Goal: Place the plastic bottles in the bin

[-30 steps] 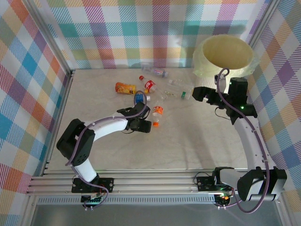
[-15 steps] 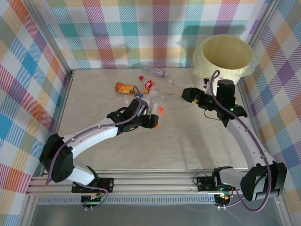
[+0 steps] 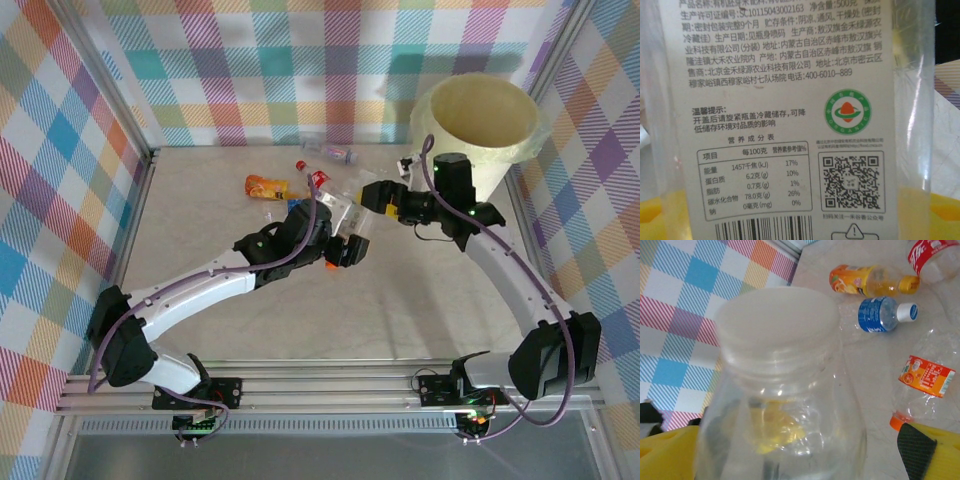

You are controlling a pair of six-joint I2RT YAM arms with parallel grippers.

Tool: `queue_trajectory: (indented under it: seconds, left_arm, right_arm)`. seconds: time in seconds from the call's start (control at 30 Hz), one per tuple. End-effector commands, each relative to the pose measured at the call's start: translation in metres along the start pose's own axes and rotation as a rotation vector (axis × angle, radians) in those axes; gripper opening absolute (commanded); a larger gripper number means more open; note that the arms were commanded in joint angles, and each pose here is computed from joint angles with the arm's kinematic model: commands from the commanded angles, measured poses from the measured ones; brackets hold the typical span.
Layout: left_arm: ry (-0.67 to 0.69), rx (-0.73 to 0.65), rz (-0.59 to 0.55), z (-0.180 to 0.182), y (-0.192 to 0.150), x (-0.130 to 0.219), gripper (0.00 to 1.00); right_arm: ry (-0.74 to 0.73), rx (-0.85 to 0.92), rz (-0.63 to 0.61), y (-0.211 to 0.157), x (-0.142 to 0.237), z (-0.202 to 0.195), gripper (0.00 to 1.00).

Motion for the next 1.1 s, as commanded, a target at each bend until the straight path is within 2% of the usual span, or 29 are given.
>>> queue_trajectory:
  seconds: [0.0,0.1,0.3,0.53,0.6,0.8,1.07]
  left_arm:
    - [-0.033,-0.049,-0.066,-0.017,0.017,0.004,0.66]
    - [-0.011,-0.059,-0.083,-0.019,0.018,0.004,0.66]
    - [0.027,-0.068,-0.058,-0.017,0.015,-0.003,0.66]
    - [0.040,-0.060,-0.028,-0.017,0.012,-0.011,0.68]
    - [0.049,-0.055,-0.023,-0.016,0.013,-0.013,0.71]
    - [0.034,-0.040,-0.006,-0.015,0.011,-0.012,0.99]
    - [0.007,0.007,-0.065,-0.002,0.007,0.007,1.00]
  right_arm:
    - [0.034,0.033,0.049,0.000,-0.006,0.007,0.98]
    - [0.029,0.022,0.079,-0.003,-0.011,0.005,0.94]
    - [0.067,0.009,0.085,-0.003,-0.013,0.006,0.68]
    - [0.019,0.050,0.019,0.005,-0.007,0.007,0.49]
    - [0.004,0.058,0.001,0.007,-0.006,0.007,0.43]
    - [-0.106,0.076,-0.079,0.014,0.003,0.003,0.34]
    - [-0.220,0.094,-0.214,0.033,0.023,-0.002,0.29]
Point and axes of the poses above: each hand's point on the last joint's axis, 136 mm out from that joint toward the fingers, its own x axis back along the fingers, its own z axis along the line the jaws close on, y = z × x, the point moved 7 cm from there along x, back along the fingers, and after that the axes turned 7 degrees about x, right-handed, at the moved point
